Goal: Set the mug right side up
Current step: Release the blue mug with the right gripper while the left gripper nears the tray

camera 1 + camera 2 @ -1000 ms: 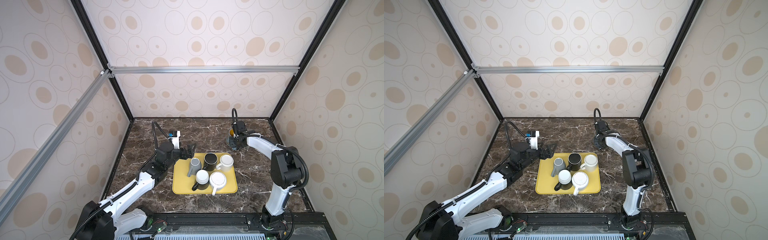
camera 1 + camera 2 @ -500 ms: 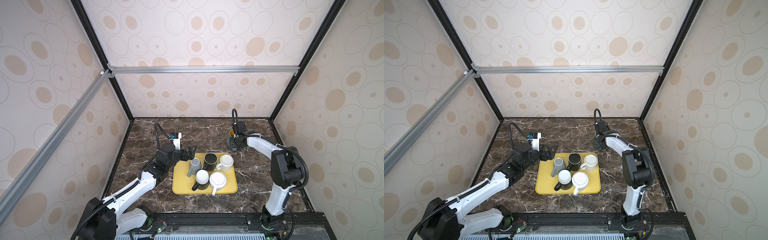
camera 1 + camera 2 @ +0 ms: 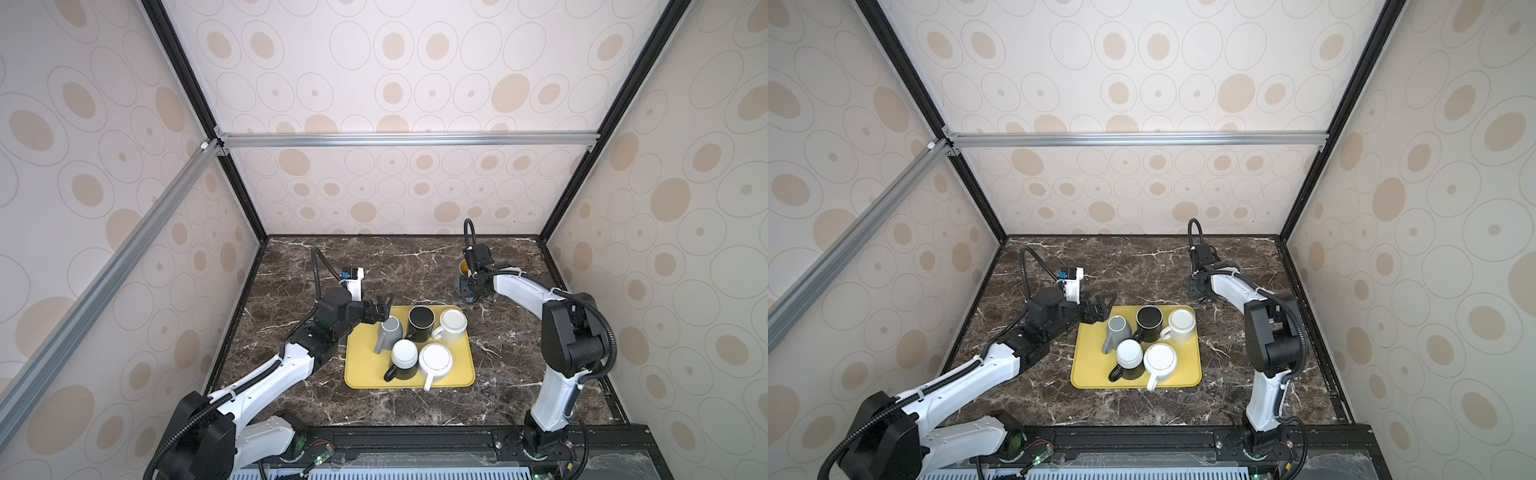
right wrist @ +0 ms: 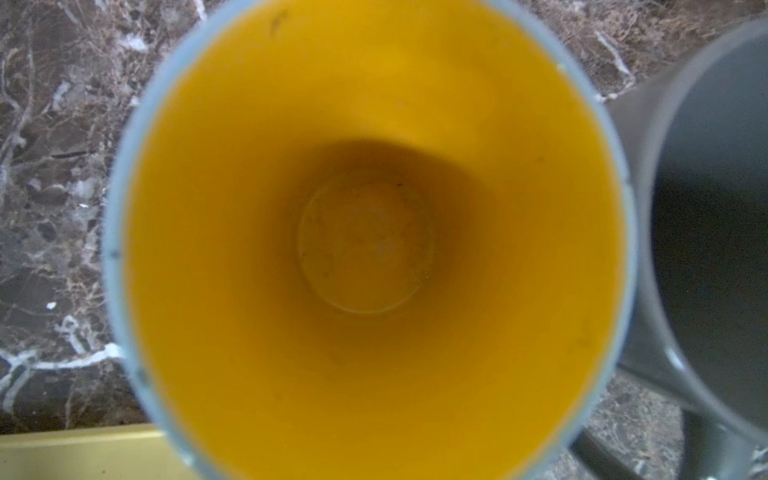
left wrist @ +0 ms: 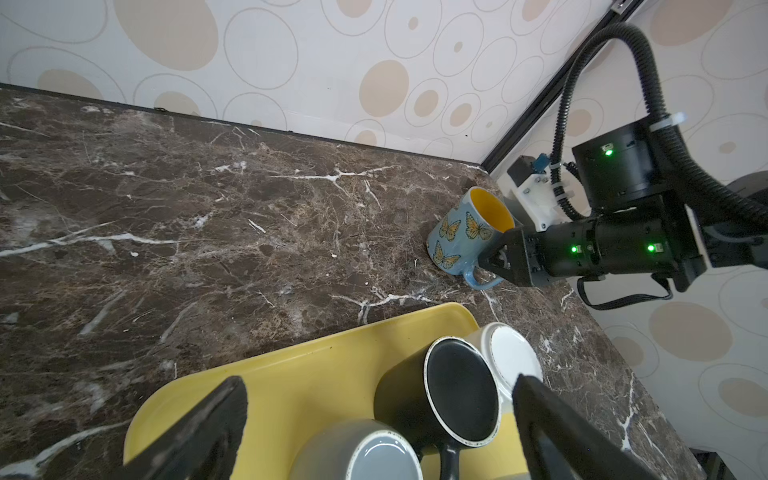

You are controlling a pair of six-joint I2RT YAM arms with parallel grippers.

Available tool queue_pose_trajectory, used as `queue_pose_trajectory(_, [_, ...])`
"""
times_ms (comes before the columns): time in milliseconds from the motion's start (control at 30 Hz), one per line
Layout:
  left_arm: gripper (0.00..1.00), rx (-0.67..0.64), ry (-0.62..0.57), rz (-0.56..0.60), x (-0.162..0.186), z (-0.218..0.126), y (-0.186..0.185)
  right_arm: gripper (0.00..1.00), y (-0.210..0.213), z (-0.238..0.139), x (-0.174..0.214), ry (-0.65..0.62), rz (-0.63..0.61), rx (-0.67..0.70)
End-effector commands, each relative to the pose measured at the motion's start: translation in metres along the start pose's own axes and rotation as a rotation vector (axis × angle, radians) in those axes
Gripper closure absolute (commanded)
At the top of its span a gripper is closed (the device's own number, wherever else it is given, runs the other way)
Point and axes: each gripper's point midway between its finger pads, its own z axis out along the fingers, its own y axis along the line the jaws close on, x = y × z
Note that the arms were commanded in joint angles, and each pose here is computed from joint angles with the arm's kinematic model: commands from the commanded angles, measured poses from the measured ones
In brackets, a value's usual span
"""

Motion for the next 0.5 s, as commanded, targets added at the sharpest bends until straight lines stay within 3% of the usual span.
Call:
queue_pose_trajectory(0, [0.0,0.003,-0.019,-0.008,-0.004,0.001,0.0,0.96,-0.004,-0.002,-0.016,-0.065,0.021,0.019])
queue_pose_trajectory(467, [0.0,-0.008,-0.009,0.007,0.0,0.003,0.003,0.8,-0.004,-0.013,-0.02,-0.075,0.029,0.01])
